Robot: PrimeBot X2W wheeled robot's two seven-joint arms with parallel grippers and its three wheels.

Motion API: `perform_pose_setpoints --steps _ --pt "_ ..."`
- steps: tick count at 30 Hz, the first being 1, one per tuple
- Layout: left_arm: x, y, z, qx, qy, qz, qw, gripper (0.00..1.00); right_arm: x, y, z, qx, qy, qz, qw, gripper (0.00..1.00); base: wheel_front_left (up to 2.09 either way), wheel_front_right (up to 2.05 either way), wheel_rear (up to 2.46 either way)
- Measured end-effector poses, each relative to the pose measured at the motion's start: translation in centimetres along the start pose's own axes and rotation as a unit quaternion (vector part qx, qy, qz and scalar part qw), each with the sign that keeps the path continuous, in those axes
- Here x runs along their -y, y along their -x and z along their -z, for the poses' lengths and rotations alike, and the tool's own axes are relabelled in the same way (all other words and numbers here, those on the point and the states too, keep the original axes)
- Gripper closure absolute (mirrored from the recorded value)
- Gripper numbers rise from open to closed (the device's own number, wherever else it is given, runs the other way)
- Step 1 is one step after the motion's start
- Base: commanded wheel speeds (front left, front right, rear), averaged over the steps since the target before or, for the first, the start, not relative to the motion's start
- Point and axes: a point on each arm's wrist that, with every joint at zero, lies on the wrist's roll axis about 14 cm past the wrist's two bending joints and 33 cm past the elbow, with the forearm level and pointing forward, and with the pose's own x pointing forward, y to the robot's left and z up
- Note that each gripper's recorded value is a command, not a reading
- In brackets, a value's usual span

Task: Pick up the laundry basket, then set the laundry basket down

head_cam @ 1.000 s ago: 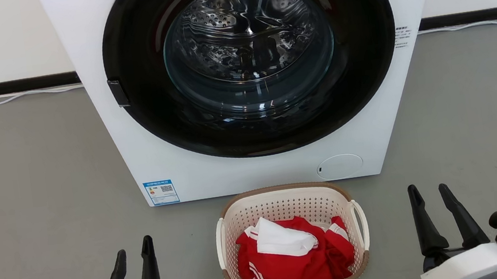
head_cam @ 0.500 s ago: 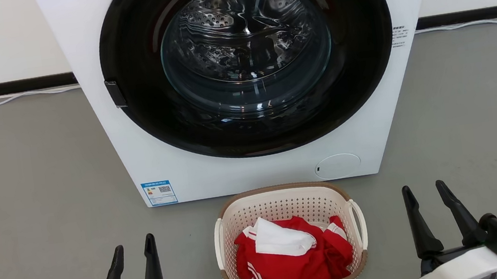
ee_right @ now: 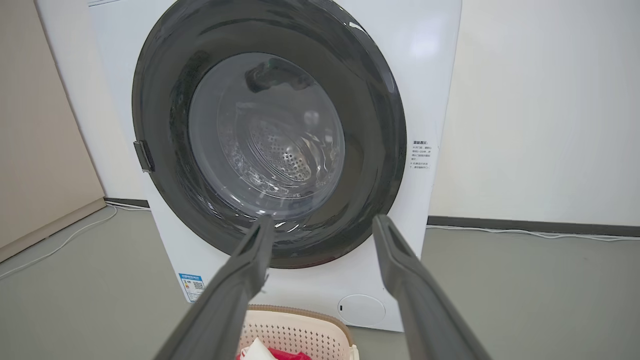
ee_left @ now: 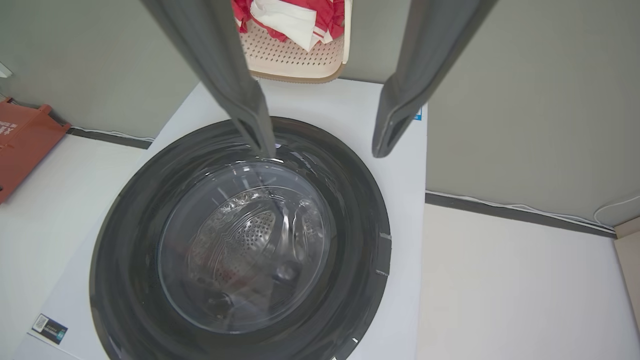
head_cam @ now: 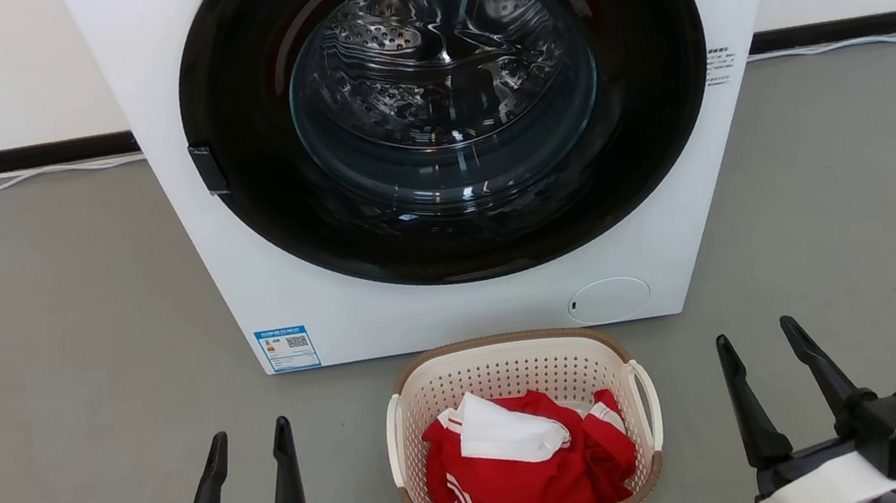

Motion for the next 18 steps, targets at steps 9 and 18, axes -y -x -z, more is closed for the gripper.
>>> perform_pose_setpoints --steps 9,18 --pt "0.1 0.3 0.2 -0.003 -0.014 0.004 1.000 0.00 0.3 0.1 0.1 0.000 0.015 0.002 1.000 0.00 0.00 0.00 0.00" --pt "0.1 0.3 0.3 -0.004 -0.015 0.002 1.000 0.00 0.5 0.2 1.0 -0.014 0.011 0.007 1.000 0.00 0.00 0.00 0.00"
